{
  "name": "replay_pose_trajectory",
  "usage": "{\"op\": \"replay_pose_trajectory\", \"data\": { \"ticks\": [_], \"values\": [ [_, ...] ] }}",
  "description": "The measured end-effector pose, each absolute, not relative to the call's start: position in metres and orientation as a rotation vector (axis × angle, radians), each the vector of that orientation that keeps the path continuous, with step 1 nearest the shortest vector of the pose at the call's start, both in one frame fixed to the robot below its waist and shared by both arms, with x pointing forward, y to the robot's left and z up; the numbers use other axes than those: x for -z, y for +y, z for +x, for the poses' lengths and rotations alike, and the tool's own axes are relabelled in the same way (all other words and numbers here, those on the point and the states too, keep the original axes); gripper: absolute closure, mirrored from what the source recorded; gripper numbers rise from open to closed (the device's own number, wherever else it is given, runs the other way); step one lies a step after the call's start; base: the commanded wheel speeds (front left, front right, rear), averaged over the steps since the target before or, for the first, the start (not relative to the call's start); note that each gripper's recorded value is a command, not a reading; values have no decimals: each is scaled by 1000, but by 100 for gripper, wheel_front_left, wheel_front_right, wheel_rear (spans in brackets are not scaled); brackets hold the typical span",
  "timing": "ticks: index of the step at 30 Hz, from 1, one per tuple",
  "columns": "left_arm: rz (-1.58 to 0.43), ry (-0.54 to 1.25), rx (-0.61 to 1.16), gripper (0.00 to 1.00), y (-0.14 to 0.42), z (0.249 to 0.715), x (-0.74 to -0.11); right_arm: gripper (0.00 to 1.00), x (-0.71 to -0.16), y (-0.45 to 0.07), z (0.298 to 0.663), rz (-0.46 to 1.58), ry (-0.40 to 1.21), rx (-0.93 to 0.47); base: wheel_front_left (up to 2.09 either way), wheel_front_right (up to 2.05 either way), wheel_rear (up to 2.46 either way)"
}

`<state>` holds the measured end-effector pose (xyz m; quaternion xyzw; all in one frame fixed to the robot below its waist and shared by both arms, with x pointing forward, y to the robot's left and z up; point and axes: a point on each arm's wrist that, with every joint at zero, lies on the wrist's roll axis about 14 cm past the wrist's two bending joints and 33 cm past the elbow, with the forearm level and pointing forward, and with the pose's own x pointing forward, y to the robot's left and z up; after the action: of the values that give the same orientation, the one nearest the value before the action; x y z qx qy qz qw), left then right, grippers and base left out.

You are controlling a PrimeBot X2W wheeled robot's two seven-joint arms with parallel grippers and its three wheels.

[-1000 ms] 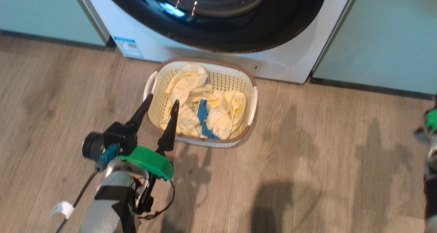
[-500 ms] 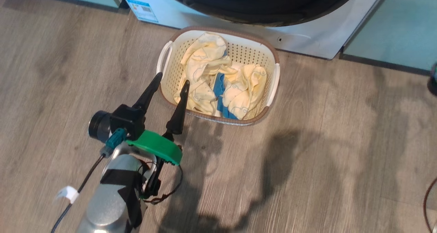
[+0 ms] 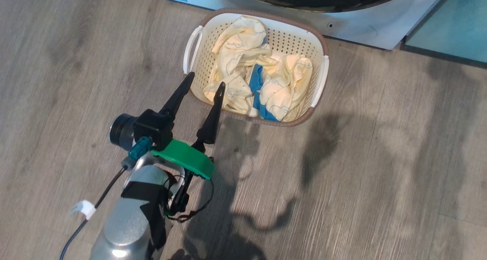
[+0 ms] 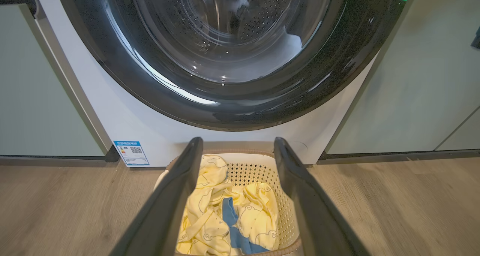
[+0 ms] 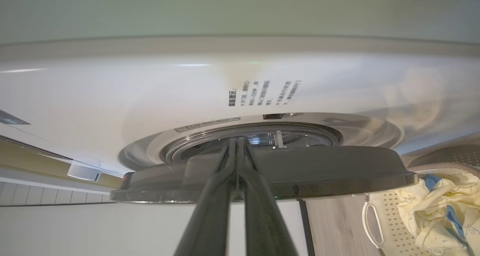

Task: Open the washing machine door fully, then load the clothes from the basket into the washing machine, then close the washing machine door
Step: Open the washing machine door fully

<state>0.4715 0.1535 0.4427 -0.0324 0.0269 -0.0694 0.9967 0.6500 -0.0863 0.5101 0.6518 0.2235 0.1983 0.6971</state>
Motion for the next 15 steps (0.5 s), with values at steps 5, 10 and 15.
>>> {"op": "replay_pose_trajectory", "data": {
  "ticks": [5, 10, 15],
  "values": [
    [-72, 54, 133, 0, 155, 474, -442, 100, -521, -70, 658, 1419, 522, -500, 0, 0, 0],
    [-78, 59, 135, 0, 153, 474, -440, 100, -529, -55, 665, 1373, 541, -542, 0, 0, 0],
    [-79, 70, 126, 0, 155, 472, -437, 100, -528, -37, 669, 1338, 577, -564, 0, 0, 0]
  ]
}}
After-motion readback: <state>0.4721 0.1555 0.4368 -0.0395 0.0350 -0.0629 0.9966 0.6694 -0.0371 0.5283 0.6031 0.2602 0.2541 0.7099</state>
